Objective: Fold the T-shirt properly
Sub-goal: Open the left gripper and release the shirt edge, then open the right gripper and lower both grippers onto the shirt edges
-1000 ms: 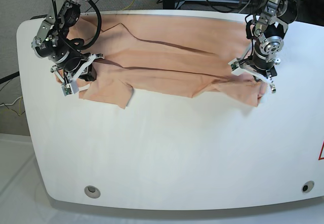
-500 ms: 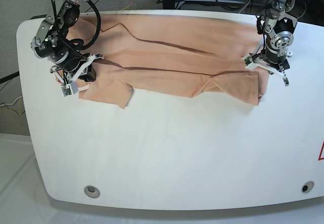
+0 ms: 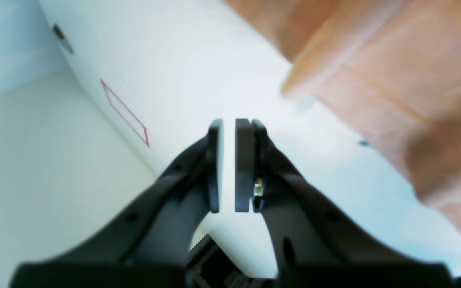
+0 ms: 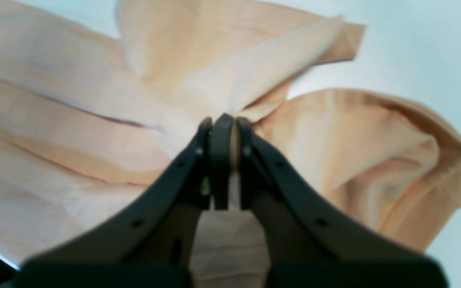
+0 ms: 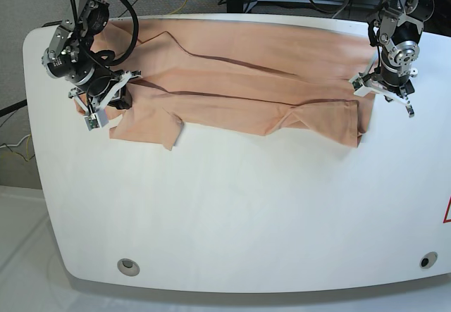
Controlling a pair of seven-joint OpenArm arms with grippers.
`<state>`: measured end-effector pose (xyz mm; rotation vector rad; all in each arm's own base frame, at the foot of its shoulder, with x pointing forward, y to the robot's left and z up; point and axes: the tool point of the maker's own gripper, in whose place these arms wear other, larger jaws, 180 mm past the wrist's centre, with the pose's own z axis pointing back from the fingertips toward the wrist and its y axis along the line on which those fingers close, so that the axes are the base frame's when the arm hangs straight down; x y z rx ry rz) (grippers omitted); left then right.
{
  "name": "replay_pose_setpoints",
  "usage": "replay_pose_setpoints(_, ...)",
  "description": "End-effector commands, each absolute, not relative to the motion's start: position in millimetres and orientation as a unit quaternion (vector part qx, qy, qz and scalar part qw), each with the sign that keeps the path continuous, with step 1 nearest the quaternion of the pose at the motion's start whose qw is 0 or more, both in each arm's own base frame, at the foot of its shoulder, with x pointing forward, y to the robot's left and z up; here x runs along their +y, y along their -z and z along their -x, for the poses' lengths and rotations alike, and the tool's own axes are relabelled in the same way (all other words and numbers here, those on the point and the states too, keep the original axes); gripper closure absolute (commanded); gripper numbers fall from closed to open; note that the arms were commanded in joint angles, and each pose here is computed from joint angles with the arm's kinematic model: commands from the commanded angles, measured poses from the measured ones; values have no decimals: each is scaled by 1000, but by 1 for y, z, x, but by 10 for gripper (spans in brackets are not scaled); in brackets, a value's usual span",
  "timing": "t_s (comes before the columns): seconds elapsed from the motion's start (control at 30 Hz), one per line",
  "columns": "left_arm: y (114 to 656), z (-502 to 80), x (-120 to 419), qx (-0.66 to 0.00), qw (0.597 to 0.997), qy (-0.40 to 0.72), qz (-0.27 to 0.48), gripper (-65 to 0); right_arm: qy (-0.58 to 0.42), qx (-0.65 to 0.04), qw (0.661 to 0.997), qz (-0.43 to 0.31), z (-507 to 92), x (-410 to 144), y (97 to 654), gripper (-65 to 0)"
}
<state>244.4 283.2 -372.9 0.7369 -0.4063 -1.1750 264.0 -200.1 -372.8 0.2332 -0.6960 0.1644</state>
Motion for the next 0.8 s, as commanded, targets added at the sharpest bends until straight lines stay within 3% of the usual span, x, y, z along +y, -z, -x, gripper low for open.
replay_pose_setpoints(0.0, 363, -253, 282, -204, 748, 529, -345, -32, -87, -366, 920, -110, -274, -202, 358, -21)
replay_pose_setpoints(0.13, 359, -262, 275, -225, 757, 514, -336, -93, -89, -373, 917, -109, -275, -201, 354, -37)
replay_pose_setpoints(0.23, 357, -270, 266, -243, 762, 502, -329, -209, -93, -380, 914, -105, -277, -201, 348, -118)
replay_pose_setpoints(0.33, 355, -277, 257, -258, 767, 492, -322, -362, -96, -387, 911, -101, -278, -200, 342, -248)
replay_pose_setpoints(0.4, 356, -277, 254, -262, 769, 489, -319, -423, -99, -391, 910, -99, -279, -199, 339, -328)
replay_pose_setpoints(0.53, 353, -284, 244, -278, 772, 479, -312, -424, -104, -398, 907, -94, -280, -199, 333, -447)
replay_pose_setpoints(0.77, 345, -304, 223, -322, 785, 449, -279, -414, -107, -400, 906, -86, -282, -202, 331, -433)
